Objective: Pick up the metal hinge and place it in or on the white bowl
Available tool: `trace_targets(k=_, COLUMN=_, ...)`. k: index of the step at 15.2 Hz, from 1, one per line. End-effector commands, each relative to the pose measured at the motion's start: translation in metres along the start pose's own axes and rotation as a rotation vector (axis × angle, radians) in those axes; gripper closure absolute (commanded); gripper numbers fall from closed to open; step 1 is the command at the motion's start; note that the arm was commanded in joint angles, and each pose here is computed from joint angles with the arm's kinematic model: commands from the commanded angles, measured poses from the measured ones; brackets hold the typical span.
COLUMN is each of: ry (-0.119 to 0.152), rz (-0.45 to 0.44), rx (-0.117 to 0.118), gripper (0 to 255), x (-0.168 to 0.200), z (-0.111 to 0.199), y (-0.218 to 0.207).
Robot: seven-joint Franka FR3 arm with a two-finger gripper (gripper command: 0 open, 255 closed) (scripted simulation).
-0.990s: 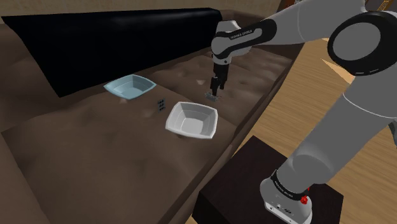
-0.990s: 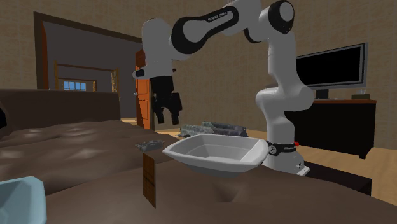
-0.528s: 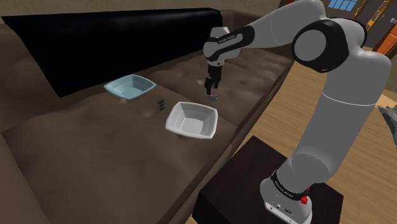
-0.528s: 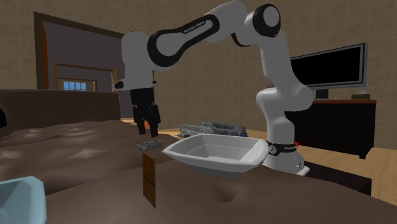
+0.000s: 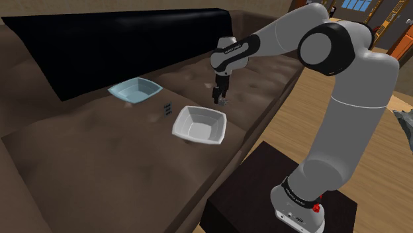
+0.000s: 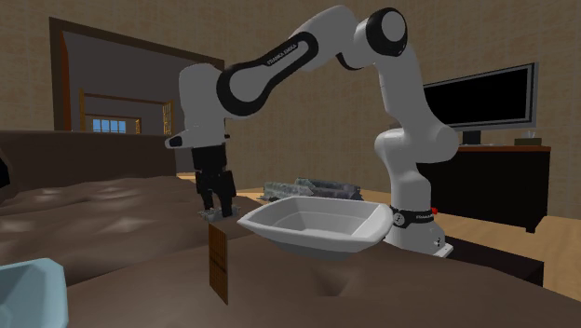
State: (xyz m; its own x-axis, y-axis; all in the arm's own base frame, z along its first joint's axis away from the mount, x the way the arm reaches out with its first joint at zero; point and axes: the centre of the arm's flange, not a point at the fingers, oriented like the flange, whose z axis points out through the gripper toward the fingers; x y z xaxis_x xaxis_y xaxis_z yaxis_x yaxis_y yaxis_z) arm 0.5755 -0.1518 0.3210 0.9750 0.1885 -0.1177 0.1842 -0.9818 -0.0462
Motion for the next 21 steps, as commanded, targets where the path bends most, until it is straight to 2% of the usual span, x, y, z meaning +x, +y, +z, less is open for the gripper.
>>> trace_targets(k=1, ry=0.001, rz=0.000, rx=0.000, gripper=0, x=0.000, z=0.001, y=0.000)
trace_targets(k=6, ry=0.001, rz=0.000, rx=0.000, gripper=0, x=0.000, z=0.001, y=0.000)
trace_targets(k=7, ry=0.001, rz=0.000, rx=0.000, gripper=255, x=0.000, z=0.001, y=0.000)
trace_targets(k=16, ry=0.001, rz=0.000, rx=0.000, gripper=255, x=0.000, z=0.001, y=0.000)
trace_targets(k=21, ry=0.001, rz=0.000, rx=0.000, gripper=255, x=-0.003, z=-0.025, y=-0.001)
